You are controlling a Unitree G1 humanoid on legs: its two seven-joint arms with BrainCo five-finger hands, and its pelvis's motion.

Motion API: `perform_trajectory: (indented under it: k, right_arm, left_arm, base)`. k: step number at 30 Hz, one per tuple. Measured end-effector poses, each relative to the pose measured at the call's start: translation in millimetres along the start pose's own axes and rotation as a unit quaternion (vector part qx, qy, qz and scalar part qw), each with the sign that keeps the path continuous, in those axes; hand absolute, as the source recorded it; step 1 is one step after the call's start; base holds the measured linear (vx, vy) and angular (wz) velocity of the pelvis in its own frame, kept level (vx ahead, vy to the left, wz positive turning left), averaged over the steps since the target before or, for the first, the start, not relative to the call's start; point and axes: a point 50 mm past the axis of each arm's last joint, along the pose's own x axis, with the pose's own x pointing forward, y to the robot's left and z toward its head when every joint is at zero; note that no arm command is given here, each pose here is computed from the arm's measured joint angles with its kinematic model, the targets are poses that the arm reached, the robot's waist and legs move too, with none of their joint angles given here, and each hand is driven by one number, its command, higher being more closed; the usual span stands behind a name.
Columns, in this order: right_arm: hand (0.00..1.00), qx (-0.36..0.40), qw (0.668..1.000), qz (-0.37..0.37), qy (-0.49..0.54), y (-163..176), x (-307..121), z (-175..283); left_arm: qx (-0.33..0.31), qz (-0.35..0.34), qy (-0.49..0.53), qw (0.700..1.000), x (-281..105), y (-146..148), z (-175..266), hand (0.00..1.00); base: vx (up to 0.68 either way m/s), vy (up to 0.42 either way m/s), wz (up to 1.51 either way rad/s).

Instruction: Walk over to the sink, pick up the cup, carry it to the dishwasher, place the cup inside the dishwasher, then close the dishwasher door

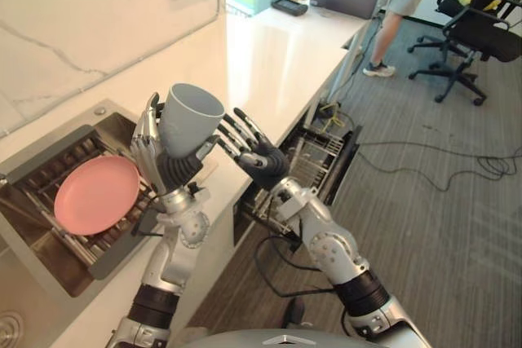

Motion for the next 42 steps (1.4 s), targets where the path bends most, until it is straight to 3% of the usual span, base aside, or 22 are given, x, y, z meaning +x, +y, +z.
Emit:
perform_trajectory:
  k: [38,39,42]
  right_arm:
    - [0.00,-0.035,0.999,-0.038,0.008,8,32,3]
    - [1.00,-0.040,0.998,-0.040,0.007,9,34,4]
    - [1.00,-0.044,0.998,-0.037,0.007,10,37,6]
  left_arm:
    - [0.004,-0.063,-0.043,0.997,-18,-23,13,1.00]
    - [0.005,-0.062,-0.043,0.997,-18,-23,12,1.00]
    - [0.009,-0.058,-0.044,0.997,-17,-22,10,1.00]
  base:
    - [0.00,-0.001,0.02]
    - [-0.01,0.012,0.05]
    - [0.00,0.000,0.00]
